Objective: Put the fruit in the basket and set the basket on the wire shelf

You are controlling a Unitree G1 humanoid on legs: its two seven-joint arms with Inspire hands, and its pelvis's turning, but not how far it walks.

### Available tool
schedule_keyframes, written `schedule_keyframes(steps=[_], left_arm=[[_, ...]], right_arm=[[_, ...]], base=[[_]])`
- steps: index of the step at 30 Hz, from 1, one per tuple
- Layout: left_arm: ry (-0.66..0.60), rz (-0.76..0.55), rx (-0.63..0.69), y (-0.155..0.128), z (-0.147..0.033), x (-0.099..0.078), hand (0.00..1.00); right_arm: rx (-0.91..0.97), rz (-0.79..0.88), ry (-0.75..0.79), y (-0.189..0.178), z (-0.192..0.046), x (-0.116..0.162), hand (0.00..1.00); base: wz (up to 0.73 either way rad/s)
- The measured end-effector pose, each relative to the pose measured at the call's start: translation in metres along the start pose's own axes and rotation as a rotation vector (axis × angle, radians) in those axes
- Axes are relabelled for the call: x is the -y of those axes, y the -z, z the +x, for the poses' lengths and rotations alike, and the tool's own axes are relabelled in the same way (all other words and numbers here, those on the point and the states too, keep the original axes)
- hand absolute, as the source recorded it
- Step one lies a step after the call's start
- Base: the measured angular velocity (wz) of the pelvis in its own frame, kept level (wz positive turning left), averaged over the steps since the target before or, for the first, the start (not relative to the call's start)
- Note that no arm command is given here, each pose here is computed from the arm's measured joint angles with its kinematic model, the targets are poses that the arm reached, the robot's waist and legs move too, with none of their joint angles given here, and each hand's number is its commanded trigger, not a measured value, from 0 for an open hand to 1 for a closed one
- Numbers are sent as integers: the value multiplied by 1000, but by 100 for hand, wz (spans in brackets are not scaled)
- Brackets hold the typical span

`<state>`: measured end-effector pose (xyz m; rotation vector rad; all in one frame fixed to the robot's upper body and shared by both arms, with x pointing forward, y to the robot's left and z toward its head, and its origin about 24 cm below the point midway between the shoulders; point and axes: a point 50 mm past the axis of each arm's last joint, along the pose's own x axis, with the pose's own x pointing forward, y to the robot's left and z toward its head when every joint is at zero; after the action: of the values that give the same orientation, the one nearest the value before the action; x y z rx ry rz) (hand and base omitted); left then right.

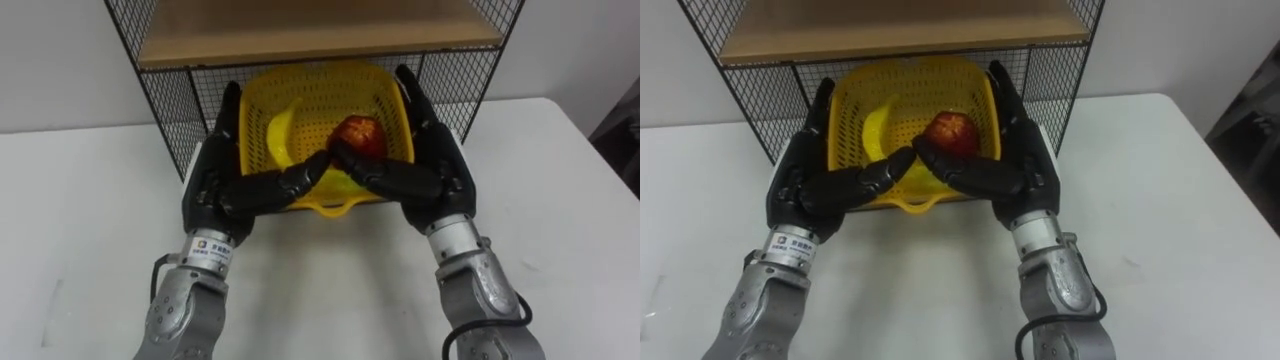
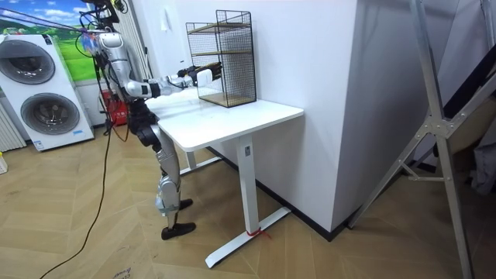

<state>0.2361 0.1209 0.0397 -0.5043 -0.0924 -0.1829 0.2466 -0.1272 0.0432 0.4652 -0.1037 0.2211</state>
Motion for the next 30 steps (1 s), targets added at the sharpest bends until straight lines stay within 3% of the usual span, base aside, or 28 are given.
schedule_keyframes(steps=[11, 21, 30], left_arm=[[-51, 107, -82, 10, 0, -9, 0], [-147, 142, -115, 0, 47, -14, 0], [-256, 110, -206, 7, 64, -19, 0]], right_arm=[[-131, 5, 68, 21, 0, 11, 0], [-205, -34, 124, 18, 50, 14, 0], [-240, -35, 143, 9, 71, 12, 0]], base=[[1], [0], [3]])
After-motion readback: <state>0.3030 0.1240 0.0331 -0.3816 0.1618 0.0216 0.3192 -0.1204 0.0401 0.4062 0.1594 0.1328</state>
